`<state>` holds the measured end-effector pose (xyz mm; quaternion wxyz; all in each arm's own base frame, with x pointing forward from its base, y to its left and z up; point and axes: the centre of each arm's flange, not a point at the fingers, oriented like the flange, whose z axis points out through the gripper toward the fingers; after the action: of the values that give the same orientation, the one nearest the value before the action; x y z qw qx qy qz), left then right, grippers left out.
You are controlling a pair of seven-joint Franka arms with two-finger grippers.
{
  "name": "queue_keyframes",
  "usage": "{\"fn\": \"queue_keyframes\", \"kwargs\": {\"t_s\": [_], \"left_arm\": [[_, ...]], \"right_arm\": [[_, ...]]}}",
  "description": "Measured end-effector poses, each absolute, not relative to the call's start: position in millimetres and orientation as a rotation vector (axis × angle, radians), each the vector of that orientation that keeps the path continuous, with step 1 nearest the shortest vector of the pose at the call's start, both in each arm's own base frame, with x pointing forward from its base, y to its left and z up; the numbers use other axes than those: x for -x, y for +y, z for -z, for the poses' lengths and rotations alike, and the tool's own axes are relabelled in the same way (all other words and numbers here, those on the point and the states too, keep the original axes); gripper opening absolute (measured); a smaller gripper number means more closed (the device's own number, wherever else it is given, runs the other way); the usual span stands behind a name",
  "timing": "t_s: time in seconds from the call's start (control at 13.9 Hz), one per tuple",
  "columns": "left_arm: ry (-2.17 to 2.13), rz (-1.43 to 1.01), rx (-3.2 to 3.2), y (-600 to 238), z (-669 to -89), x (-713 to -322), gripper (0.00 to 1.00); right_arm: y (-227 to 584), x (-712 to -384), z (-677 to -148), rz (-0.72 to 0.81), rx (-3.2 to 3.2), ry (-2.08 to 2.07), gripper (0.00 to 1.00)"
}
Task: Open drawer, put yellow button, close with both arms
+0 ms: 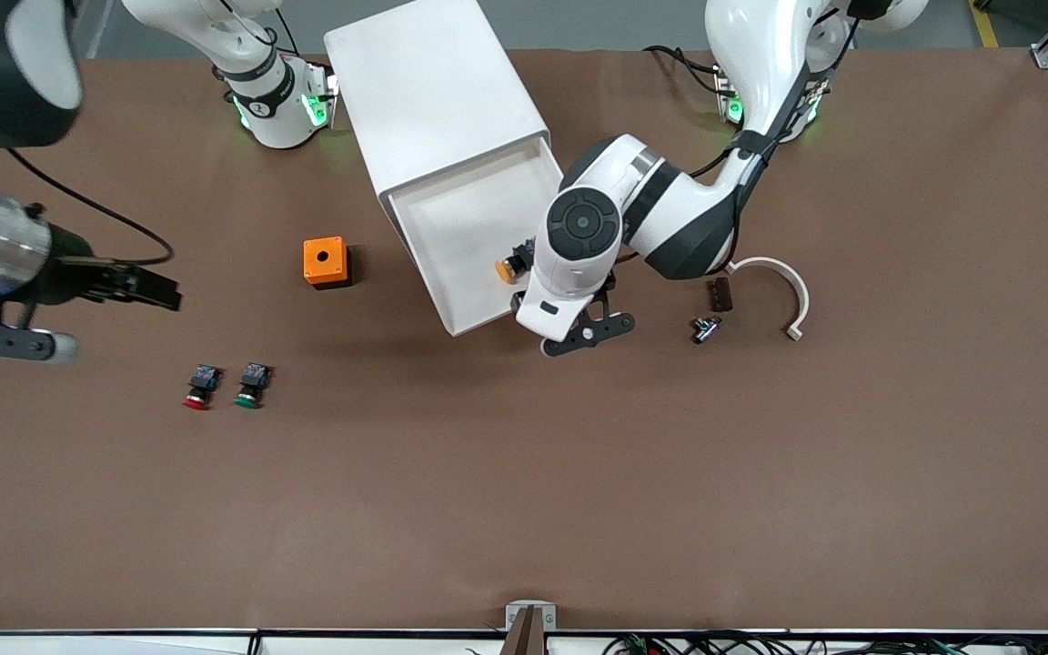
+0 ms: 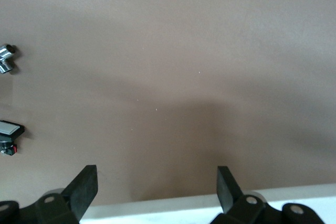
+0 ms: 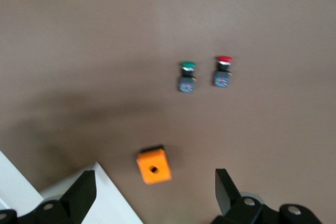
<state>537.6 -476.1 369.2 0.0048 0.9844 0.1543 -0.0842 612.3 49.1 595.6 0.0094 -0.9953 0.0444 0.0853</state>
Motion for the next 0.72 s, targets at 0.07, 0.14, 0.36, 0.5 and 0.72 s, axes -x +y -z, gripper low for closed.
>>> {"fn": "queue_keyframes", "kwargs": {"t_s": [0.07, 0.14, 0.36, 0.5, 0.72], "left_arm": [[0.477, 0.263, -3.084, -478.5, -369.0, -535.7, 1.0], [0.47, 0.261, -3.085, -481.1, -369.2, -533.6, 1.0], [0.423, 0.26, -3.092, -497.1, -369.8, -519.1, 1.0], [0.383, 0.26, -3.1, -510.6, -369.5, -505.9, 1.0], [0.338, 0.269, -3.113, -524.9, -365.2, -489.8, 1.0]], "right_arm": [[31.5, -606.2, -599.7, -0.304, 3.103, 0.117, 1.0], [15.1, -602.0, -602.7, -0.326, 3.096, 0.1, 1.0], [-18.0, -597.5, -604.0, -0.353, 3.081, 0.074, 1.0], [-28.8, -596.7, -603.8, -0.356, 3.081, 0.084, 1.0], [-32.2, -594.8, -606.5, -0.357, 3.105, 0.09, 1.0]]}}
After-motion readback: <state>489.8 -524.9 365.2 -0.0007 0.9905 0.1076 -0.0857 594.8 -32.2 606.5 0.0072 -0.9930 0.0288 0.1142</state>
